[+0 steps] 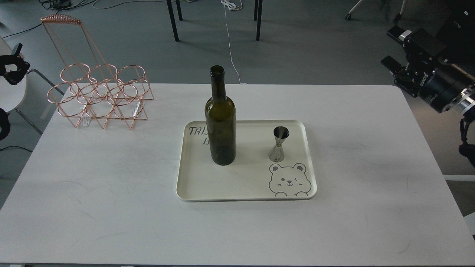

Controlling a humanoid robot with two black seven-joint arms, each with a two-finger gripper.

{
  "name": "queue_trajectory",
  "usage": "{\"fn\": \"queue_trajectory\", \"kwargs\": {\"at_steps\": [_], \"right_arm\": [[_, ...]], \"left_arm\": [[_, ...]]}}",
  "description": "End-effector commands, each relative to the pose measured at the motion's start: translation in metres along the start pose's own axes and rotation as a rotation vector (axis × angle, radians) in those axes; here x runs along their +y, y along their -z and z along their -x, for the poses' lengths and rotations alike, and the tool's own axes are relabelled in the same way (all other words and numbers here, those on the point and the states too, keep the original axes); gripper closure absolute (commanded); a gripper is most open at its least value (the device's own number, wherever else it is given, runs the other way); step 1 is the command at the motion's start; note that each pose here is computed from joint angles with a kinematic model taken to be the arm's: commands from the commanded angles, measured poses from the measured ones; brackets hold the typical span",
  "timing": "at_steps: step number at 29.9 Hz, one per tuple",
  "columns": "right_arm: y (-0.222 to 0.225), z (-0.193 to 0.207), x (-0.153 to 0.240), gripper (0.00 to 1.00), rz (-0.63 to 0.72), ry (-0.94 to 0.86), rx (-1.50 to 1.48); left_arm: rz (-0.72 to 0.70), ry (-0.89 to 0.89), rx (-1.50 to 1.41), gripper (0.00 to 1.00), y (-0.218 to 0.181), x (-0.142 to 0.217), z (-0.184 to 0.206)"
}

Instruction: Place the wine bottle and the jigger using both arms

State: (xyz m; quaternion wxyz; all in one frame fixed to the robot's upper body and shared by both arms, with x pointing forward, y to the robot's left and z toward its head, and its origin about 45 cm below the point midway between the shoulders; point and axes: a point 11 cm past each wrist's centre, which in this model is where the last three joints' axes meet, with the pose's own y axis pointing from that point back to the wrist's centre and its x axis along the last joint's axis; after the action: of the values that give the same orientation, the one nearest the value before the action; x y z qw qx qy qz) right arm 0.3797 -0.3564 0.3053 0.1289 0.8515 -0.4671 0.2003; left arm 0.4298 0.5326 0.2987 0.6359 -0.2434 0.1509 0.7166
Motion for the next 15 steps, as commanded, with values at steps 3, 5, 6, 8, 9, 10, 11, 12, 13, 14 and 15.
{"fn": "queue_trajectory", "kwargs": {"at_steps": [3, 5, 6, 8, 9, 10, 11, 12, 13, 14, 15], "right_arm": [[-0.025, 0.057, 0.02, 0.02, 0.061, 0.218, 0.355], [-0.041, 0.073, 0.032, 0.02, 0.076, 0.274, 0.495], [-0.049, 0.08, 0.038, 0.02, 0.084, 0.296, 0.536], [-0.065, 0.091, 0.048, 0.02, 0.105, 0.322, 0.574], [-0.074, 0.094, 0.053, 0.02, 0.125, 0.329, 0.579], [-0.081, 0.098, 0.055, 0.02, 0.136, 0.331, 0.578], [-0.086, 0.102, 0.054, 0.02, 0.138, 0.323, 0.577], [-0.091, 0.104, 0.052, 0.02, 0.139, 0.311, 0.583], [-0.096, 0.108, 0.046, 0.02, 0.135, 0.295, 0.589], [-0.1, 0.111, 0.041, 0.02, 0.13, 0.283, 0.593], [-0.101, 0.115, 0.035, 0.02, 0.118, 0.28, 0.601]], "left_arm": [[-0.004, 0.0, -0.002, 0.02, 0.001, 0.0, 0.0], [-0.003, 0.001, -0.003, 0.02, 0.0, 0.0, 0.0], [-0.004, 0.002, -0.006, 0.02, 0.0, 0.0, 0.0], [-0.003, 0.001, -0.007, 0.02, -0.001, 0.001, -0.001], [-0.002, 0.001, -0.006, 0.02, -0.002, 0.0, -0.001], [-0.005, 0.002, -0.006, 0.02, 0.0, 0.001, 0.0], [-0.004, 0.002, -0.003, 0.02, 0.001, 0.0, 0.0], [-0.005, 0.003, -0.001, 0.02, 0.002, 0.0, 0.001], [-0.005, 0.004, 0.002, 0.02, 0.004, 0.0, 0.001], [-0.006, 0.005, 0.004, 0.02, 0.005, -0.001, 0.002], [-0.007, 0.005, 0.006, 0.02, 0.007, -0.001, 0.003]]}}
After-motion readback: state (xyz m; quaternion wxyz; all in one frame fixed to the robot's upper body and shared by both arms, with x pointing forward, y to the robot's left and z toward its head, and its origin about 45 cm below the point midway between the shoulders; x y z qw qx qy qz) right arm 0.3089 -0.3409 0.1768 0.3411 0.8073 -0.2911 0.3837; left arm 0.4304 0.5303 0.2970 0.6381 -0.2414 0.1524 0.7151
